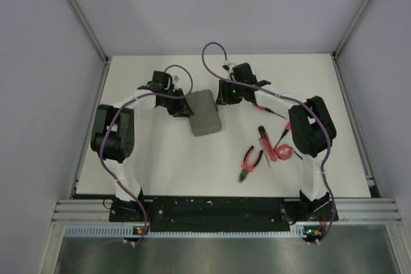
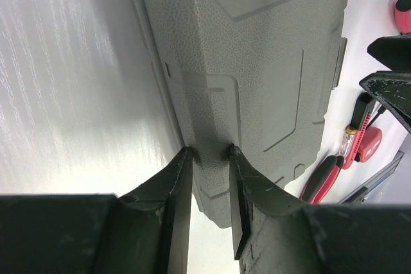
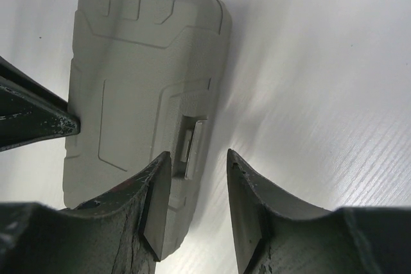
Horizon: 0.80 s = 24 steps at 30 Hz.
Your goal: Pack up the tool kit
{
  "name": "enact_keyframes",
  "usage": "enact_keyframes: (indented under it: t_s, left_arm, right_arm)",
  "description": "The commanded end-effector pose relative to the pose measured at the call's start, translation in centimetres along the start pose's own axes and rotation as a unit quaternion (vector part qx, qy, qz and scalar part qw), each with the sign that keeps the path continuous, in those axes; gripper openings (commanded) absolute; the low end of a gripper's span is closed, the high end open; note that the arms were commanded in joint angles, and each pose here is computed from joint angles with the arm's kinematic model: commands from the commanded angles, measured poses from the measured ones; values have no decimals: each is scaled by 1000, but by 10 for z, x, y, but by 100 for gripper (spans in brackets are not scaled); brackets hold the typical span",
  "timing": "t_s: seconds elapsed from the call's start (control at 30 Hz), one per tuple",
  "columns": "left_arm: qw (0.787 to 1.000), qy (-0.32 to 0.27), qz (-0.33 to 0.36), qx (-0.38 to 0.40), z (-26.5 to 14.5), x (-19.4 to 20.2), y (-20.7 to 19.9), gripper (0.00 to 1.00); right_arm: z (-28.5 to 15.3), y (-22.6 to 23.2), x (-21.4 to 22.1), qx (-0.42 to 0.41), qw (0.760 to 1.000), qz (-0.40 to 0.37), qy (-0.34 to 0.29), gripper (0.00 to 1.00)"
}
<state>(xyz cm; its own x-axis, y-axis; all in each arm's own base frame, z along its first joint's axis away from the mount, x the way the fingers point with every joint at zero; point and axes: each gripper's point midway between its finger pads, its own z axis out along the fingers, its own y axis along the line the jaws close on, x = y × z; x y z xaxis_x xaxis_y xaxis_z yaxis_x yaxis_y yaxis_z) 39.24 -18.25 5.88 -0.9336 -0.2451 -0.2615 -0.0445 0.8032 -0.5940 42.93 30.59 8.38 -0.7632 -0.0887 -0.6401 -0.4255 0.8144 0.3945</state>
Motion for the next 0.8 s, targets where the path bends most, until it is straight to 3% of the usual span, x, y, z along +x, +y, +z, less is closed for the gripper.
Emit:
enact_keyframes:
  t_s: [0.0, 0.47, 0.77]
  left_arm:
    - [997, 28, -10, -67, 12, 22, 40, 26]
    - [997, 31, -13, -67, 12, 26, 41, 26]
    - [997, 35, -12, -67, 13, 29, 43, 26]
  right_arm:
    - [-5, 14, -26, -22, 999, -9, -28, 40]
    - [12, -5, -3, 4, 1000, -6, -1, 37]
    - [20, -1, 5, -14, 1000, 5, 14, 18]
